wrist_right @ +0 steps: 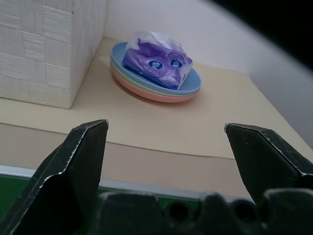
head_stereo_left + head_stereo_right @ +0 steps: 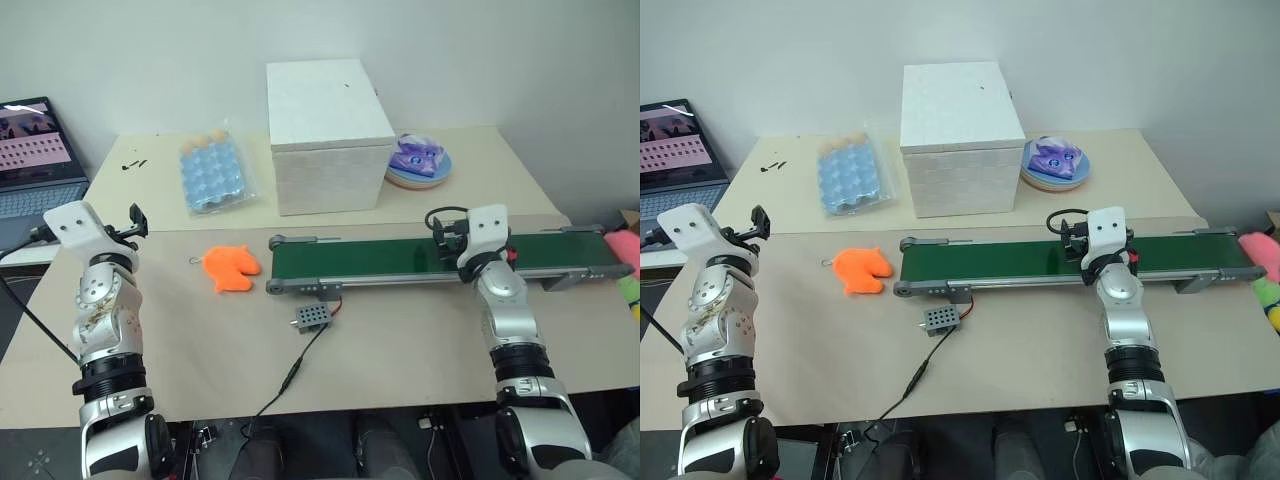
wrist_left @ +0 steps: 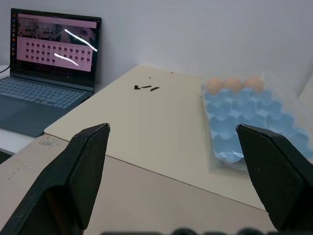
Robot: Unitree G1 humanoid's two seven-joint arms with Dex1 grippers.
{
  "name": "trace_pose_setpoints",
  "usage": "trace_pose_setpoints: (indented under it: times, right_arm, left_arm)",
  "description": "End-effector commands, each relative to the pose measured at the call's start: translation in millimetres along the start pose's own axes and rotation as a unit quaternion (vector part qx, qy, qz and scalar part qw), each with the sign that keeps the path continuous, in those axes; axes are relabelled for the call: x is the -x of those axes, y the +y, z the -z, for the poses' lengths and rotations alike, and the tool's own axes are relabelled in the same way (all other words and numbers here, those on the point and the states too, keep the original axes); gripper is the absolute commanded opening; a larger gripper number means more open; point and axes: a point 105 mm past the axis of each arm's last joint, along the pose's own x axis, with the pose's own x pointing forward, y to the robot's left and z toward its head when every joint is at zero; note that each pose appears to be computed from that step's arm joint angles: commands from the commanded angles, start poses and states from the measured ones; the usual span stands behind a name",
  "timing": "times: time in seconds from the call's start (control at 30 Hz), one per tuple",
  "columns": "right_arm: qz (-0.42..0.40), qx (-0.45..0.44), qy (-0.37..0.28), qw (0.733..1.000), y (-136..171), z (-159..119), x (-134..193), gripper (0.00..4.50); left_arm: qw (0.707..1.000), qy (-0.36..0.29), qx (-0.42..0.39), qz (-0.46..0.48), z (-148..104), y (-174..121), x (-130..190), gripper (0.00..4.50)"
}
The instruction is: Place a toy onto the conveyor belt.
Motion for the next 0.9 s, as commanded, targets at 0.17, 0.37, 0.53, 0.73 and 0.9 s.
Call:
trace_pose_setpoints:
  times: [0.17, 0.37, 0.53, 0.73, 0.9]
  right_arm:
    - [-0.112, -0.028, -0.085, 0.990, 30, -36, 9, 4.50]
    - [-0.335, -0.085, -0.177, 0.921, 95, -74, 57, 4.50]
    - [-0.589, -0.087, -0.191, 0.781, 139, -74, 142, 4.50]
    - [-0.661, -0.060, -0.164, 0.730, 151, -52, 168, 4.50]
    - [-0.653, -0.059, -0.177, 0.734, 156, -52, 165, 4.50]
  left_arm:
    - [0.995, -0.044, -0.039, 0.081, -22, -34, 4, 4.41]
    - [0.994, -0.043, -0.041, 0.087, -21, -37, 5, 4.41]
    - [0.994, -0.040, -0.045, 0.095, -20, -41, 5, 4.41]
    - [0.993, -0.042, -0.049, 0.097, -24, -41, 3, 4.41]
    - [0.995, -0.019, 0.008, 0.093, -16, -34, 4, 4.41]
